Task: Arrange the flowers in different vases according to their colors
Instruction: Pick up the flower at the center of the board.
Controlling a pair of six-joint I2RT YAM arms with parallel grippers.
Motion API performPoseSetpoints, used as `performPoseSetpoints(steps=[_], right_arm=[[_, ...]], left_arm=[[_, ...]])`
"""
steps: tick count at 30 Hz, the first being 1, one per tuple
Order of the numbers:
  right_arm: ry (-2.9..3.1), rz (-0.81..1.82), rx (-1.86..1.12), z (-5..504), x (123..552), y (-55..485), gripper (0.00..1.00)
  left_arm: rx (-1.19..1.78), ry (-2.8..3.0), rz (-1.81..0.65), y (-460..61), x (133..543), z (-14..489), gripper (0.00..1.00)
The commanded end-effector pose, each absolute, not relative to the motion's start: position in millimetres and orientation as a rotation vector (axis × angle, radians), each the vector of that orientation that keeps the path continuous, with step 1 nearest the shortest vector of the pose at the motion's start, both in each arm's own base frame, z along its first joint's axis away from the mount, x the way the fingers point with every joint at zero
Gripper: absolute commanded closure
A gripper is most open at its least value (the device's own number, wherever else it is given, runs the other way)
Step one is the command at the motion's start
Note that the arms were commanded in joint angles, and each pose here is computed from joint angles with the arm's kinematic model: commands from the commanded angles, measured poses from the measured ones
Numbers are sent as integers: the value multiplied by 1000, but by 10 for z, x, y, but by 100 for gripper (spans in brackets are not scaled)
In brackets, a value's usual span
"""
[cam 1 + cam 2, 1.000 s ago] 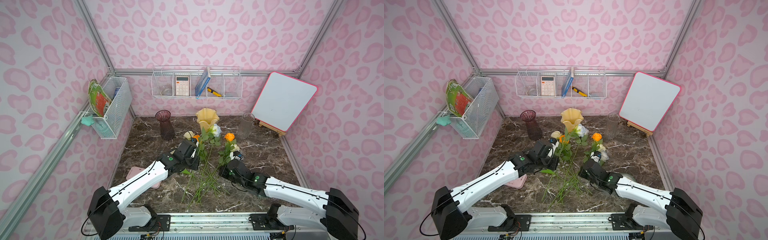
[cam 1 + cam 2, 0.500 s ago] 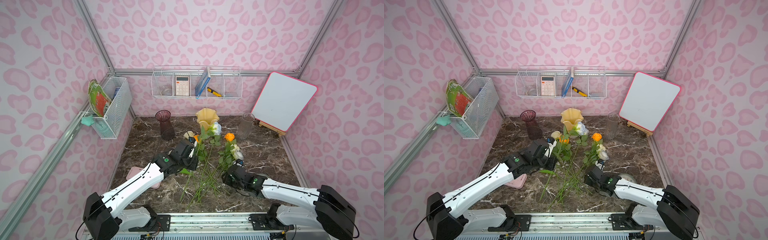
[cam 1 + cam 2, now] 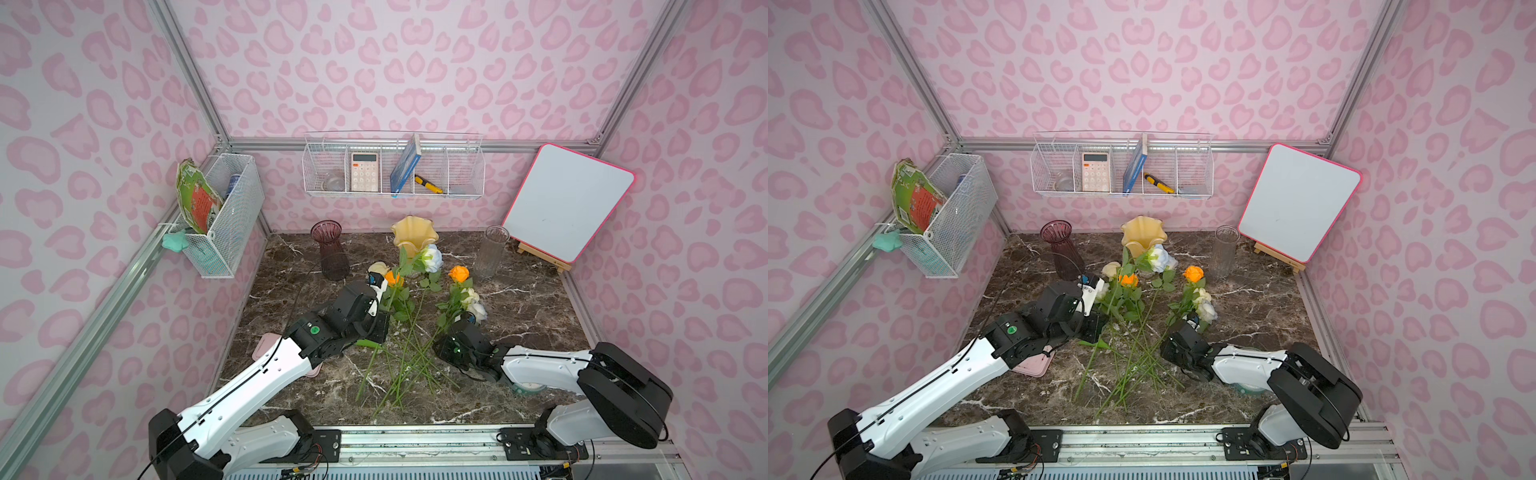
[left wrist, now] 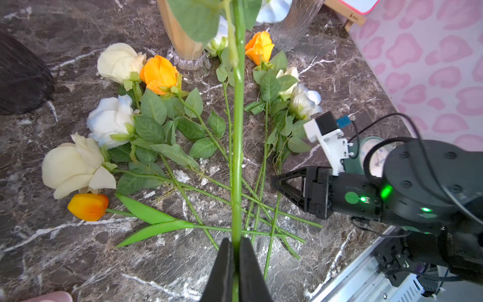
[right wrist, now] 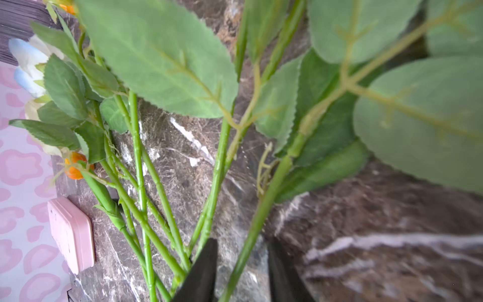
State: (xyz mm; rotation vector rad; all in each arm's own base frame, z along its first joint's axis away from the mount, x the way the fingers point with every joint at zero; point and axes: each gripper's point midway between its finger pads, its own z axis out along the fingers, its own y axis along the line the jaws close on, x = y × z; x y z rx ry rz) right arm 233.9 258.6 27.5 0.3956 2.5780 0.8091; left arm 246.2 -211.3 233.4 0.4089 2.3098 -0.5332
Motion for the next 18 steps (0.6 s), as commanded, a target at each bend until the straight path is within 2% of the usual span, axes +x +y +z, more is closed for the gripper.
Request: performPoseSetpoints(steps=[1,4,9,13,18], right_arm=[[2558,821,381,301,2412,2614,80],[2566,790,383,324,2379,2565,91],[2509,717,356,638,2333,2399,99],[2423,699,319,1045,2386,2313,100],[2293,701,273,1706,2450,2204,100]], left_arm=[[416,2255,-511,-2054,2471,2442,100],[427,2234,-500,-2029,2461,2471,100],[443,2190,-490,-2043,2510,2571,100],[439,2109,-455,-2054,2636,2796,100],[429,1939,-413,-2096,2845,3312,100]])
